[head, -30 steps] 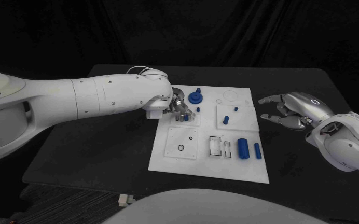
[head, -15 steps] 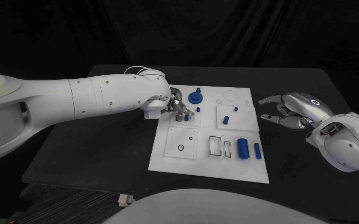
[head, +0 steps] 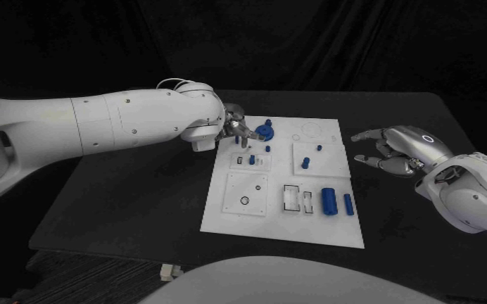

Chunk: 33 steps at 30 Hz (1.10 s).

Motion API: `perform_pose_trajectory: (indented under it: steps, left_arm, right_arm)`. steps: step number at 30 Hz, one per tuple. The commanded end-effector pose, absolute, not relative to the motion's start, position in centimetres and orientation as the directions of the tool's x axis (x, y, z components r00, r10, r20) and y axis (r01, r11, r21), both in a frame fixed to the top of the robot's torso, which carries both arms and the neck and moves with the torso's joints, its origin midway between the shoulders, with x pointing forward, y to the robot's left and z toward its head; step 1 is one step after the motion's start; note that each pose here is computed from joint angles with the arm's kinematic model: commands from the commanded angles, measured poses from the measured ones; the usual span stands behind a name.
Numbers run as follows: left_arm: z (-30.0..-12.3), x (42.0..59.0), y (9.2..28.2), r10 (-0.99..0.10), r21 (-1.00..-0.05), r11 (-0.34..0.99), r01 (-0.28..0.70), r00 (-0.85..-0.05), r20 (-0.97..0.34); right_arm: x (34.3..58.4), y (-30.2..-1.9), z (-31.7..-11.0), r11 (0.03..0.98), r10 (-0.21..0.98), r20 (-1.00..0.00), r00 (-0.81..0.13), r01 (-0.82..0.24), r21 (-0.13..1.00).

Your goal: Assemble the parts on the task board

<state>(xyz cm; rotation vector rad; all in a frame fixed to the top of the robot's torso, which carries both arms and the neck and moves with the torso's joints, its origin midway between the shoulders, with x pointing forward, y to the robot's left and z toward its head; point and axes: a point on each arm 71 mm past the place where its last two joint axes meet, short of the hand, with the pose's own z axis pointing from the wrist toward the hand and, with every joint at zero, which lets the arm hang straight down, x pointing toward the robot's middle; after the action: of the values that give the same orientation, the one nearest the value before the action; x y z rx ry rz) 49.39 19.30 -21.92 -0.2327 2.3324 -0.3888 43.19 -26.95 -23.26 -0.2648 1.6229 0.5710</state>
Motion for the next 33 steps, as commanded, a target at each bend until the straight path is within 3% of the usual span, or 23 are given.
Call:
perform_pose_trajectory:
  steps: [1, 16, 33]
  left_arm:
    - [-20.9, 50.0, 19.2, -0.306, -0.389, 0.921, -0.028, -0.670, -0.676]
    - [-20.6, 52.7, 21.7, -0.256, -0.294, 0.954, -0.049, -0.641, -0.723]
    - [-22.9, 53.7, 22.7, -0.237, -0.237, 0.967, -0.092, -0.662, -0.711]
  right_arm:
    - [43.2, -27.1, -23.3, 0.854, 0.157, -0.978, -0.135, -0.479, 0.203]
    - [43.1, -27.3, -23.3, 0.853, 0.157, -0.978, -0.136, -0.481, 0.203]
    - [42.7, -27.4, -23.4, 0.848, 0.161, -0.977, -0.139, -0.487, 0.209]
